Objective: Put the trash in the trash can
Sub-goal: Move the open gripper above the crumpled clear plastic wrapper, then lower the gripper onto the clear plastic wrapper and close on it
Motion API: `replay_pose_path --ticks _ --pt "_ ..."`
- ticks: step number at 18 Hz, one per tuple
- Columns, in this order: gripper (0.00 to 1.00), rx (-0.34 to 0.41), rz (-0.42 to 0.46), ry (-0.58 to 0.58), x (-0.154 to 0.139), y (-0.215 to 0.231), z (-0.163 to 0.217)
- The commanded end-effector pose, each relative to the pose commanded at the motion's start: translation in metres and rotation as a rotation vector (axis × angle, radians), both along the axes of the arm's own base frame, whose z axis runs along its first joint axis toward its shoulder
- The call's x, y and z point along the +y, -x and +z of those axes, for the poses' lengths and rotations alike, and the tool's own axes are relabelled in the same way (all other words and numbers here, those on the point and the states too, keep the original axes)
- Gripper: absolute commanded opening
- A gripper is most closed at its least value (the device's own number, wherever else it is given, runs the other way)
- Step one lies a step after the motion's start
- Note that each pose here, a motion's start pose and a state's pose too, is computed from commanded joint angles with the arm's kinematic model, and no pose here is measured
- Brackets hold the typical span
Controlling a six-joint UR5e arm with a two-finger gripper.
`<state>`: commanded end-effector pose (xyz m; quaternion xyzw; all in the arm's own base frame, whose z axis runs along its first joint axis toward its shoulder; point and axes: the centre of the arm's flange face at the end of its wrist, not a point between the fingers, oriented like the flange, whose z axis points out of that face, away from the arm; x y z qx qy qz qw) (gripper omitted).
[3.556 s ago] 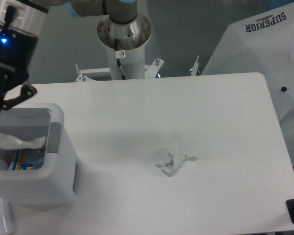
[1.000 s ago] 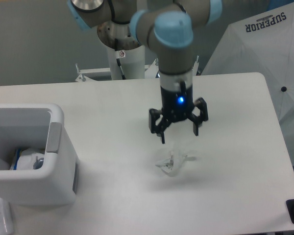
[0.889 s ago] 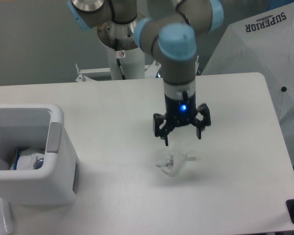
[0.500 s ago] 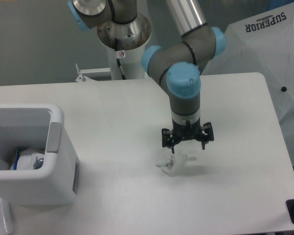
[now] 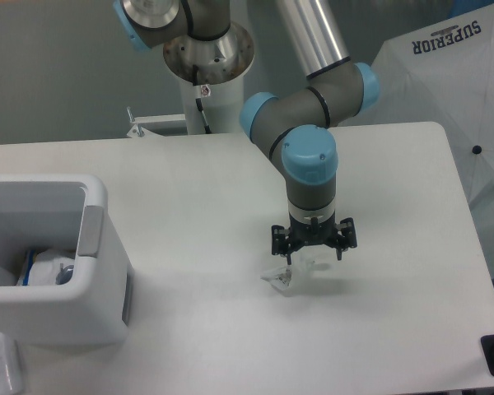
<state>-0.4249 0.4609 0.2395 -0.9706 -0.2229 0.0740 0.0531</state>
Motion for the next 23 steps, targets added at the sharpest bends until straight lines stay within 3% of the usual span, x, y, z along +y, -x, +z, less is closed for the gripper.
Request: replay_pose_path --ticks 3,6,8,11,20,23 --pt "0.95 -0.005 -0.010 0.011 0.003 -0.007 -0.004" --pt "0.71 -0.013 -0.014 0.021 0.002 -0.011 -0.009" --pt "0.48 -0.018 -0.012 0.028 0.000 -0.012 -0.012" --pt "0.01 -0.017 -0.010 0.029 0.000 -0.012 -0.011" --pt "0.00 -0.008 -0.012 -0.016 0.005 -0.006 0.006" --pt "0.00 0.012 -0.007 -0.145 0.025 0.009 0.048"
